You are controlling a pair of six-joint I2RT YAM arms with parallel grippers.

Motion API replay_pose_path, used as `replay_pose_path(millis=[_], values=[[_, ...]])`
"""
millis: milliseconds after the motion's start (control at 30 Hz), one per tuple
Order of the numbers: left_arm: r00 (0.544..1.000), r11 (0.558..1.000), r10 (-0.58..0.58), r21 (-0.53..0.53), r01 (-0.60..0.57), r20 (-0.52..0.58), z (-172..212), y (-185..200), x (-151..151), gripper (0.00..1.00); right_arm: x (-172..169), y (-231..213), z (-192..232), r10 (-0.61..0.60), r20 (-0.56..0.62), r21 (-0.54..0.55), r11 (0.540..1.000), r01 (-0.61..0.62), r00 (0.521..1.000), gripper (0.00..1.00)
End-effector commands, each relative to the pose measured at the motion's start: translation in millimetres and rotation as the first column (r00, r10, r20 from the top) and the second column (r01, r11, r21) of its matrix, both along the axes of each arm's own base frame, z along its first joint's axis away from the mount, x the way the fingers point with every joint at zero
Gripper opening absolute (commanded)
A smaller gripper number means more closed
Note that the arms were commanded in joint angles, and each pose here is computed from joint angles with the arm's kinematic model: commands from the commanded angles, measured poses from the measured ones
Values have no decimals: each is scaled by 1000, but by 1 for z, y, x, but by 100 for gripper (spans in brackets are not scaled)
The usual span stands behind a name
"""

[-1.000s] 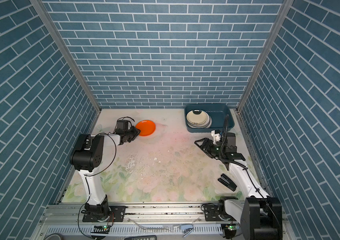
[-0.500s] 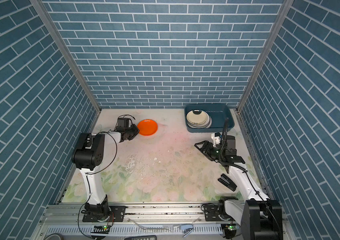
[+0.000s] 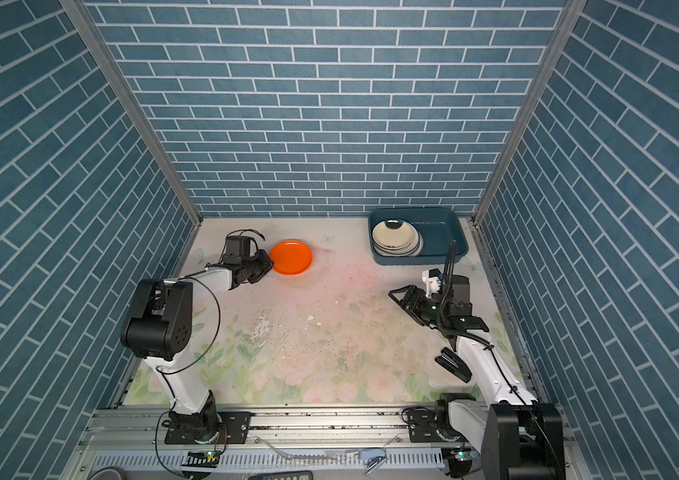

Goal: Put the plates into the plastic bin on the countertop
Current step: 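Grip the orange plate's rim with the left gripper and tilt it up, then carry the orange plate toward the right gripper with the left gripper while the right approaches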

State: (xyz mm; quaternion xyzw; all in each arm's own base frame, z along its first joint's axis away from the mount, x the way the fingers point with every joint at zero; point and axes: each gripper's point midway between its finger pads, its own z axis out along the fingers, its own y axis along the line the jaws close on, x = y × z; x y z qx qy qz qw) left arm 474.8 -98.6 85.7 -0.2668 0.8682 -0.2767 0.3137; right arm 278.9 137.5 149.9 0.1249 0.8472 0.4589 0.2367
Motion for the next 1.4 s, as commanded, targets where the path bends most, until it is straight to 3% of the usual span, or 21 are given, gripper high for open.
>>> replay_pose_path(millis=[0, 267, 567, 1133, 1367], values=[[999, 999, -53, -3, 53, 12, 17, -12, -21, 0, -2, 0, 5, -15, 18, 28, 999, 15, 1000, 76], [993, 995, -104, 2, 104, 59, 45, -41, -75, 0, -8, 9, 23, 16, 87, 66, 998, -22, 996, 72], [978, 985, -166, -20, 170, 129, 65, -85, -111, 0, -11, 34, 30, 83, 111, 61, 994, -90, 990, 72], [934, 933, -318, -123, 339, 164, 55, -175, -140, 0, -3, 90, 14, 147, 96, 91, 984, -156, 984, 70], [919, 910, -353, -164, 381, 173, 51, -196, -148, 0, 4, 100, 4, 144, 70, 96, 984, -150, 987, 61]])
